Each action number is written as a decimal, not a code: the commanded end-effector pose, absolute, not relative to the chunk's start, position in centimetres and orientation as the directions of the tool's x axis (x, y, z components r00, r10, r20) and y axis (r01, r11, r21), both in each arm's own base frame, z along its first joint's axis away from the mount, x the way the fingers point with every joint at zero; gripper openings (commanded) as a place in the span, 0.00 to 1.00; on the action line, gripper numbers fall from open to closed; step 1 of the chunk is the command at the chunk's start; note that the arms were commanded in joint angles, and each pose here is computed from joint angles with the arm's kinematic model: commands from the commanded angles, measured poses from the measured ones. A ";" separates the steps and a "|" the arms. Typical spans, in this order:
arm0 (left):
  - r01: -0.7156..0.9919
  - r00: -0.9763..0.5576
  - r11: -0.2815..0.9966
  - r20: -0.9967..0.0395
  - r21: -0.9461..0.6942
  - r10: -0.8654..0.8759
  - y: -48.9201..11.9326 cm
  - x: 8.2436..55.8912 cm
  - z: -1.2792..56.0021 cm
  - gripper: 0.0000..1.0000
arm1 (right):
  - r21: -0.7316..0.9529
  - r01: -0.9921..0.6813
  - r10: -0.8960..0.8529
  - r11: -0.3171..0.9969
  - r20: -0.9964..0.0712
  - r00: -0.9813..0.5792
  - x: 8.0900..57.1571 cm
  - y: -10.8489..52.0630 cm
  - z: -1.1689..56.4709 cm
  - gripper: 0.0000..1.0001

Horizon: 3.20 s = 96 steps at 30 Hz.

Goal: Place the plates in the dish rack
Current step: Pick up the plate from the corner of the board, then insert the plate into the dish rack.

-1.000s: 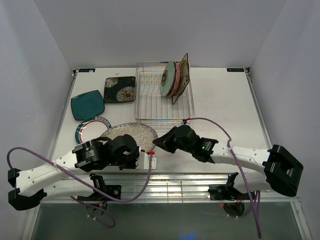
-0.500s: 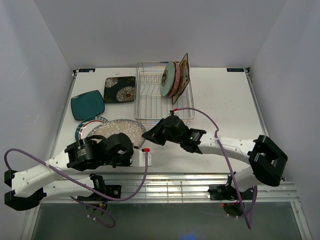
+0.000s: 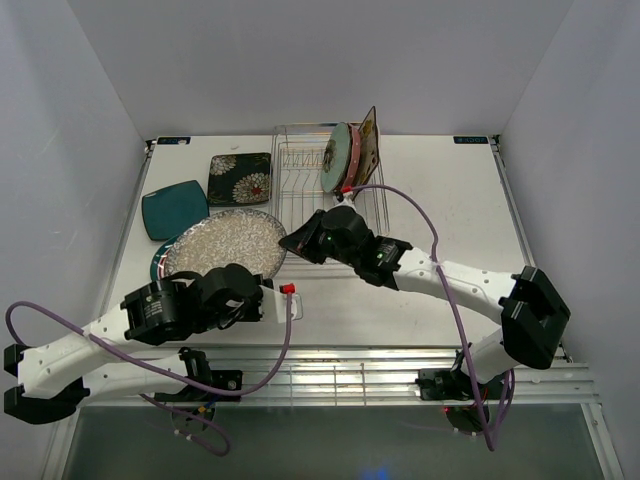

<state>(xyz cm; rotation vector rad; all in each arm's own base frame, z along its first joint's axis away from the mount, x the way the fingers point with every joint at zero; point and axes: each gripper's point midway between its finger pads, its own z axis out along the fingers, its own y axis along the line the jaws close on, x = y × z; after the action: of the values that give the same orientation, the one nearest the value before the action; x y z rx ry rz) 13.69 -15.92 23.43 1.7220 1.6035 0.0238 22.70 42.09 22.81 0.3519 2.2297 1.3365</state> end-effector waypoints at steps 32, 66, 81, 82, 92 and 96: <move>0.288 0.497 0.246 -0.364 0.925 0.788 -29.2 25.1 29.8 0.00 | 0.778 -0.433 0.561 0.456 -0.628 -0.539 28.0 34.5 40.3 0.08; 0.189 0.507 0.264 -0.325 0.946 0.798 -31.3 29.4 25.8 0.44 | 0.705 -0.394 0.571 0.590 -0.709 -0.414 31.0 30.5 41.7 0.08; 0.165 0.500 0.310 -0.350 0.936 0.792 -31.6 30.9 26.2 0.07 | 0.691 -0.408 0.566 0.597 -0.723 -0.397 31.7 30.8 42.9 0.08; 0.162 0.501 0.311 -0.350 0.936 0.792 -31.7 31.0 26.3 0.07 | 0.689 -0.409 0.564 0.599 -0.725 -0.395 31.7 30.8 43.0 0.08; 0.163 0.522 0.338 -0.372 0.927 0.768 -33.1 32.6 27.3 0.02 | 0.624 -0.403 0.554 0.670 -0.781 -0.288 32.8 29.3 44.7 0.08; 0.196 0.533 0.394 -0.434 0.898 0.726 -34.4 33.5 27.8 0.00 | 0.582 -0.388 0.531 0.715 -0.813 -0.241 33.6 28.7 45.2 0.08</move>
<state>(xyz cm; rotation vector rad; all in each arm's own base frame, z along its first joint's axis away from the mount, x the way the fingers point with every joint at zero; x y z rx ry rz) 32.56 -32.05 26.64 1.0691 1.0810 0.4449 36.52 24.85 34.52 0.2117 1.8413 0.5362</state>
